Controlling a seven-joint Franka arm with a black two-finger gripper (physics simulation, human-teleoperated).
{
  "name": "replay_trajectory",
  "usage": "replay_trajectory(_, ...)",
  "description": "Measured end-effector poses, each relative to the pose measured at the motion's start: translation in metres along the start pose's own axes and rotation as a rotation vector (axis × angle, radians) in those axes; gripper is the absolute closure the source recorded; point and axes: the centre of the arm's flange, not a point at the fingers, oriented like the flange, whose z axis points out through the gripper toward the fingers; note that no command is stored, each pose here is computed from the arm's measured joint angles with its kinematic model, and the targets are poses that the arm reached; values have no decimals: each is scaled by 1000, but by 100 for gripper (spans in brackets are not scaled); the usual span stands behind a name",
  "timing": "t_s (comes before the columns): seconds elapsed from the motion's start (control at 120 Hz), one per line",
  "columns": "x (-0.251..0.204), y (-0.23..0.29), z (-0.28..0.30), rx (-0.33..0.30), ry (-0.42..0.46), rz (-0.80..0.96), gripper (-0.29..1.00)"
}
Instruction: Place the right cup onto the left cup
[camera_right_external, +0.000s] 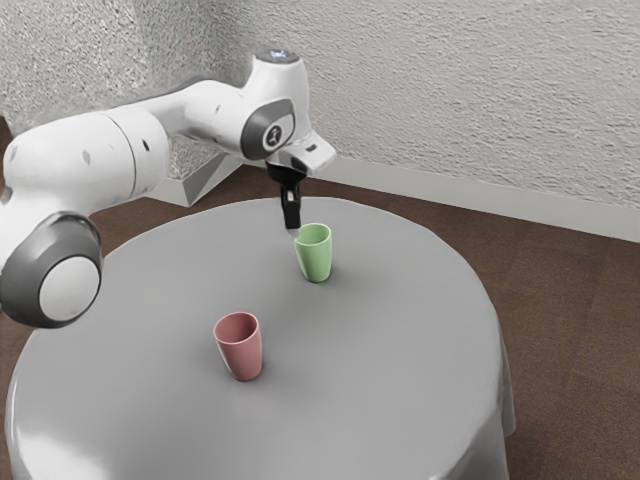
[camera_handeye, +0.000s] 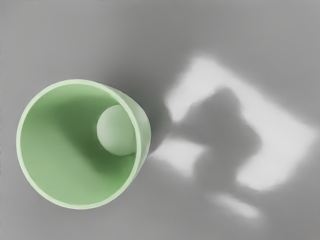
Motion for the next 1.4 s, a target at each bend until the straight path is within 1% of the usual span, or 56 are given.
replay_trajectory(0.292,12,-3,38,-1,4,26,0)
replay_trajectory(0.5,14,1,52,-13,9,28,1)
replay_trajectory(0.592,15,1,59,-21,8,27,10)
replay_trajectory(0.758,15,1,68,-28,6,23,34)
replay_trajectory(0.85,11,-2,68,-24,2,17,43)
replay_trajectory(1.008,6,-7,77,-25,-3,7,54)
replay_trajectory(1.142,8,-7,88,-27,-3,8,60)
replay_trajectory(1.283,8,-9,87,-20,2,7,69)
replay_trajectory(1.4,8,-10,87,-16,4,7,74)
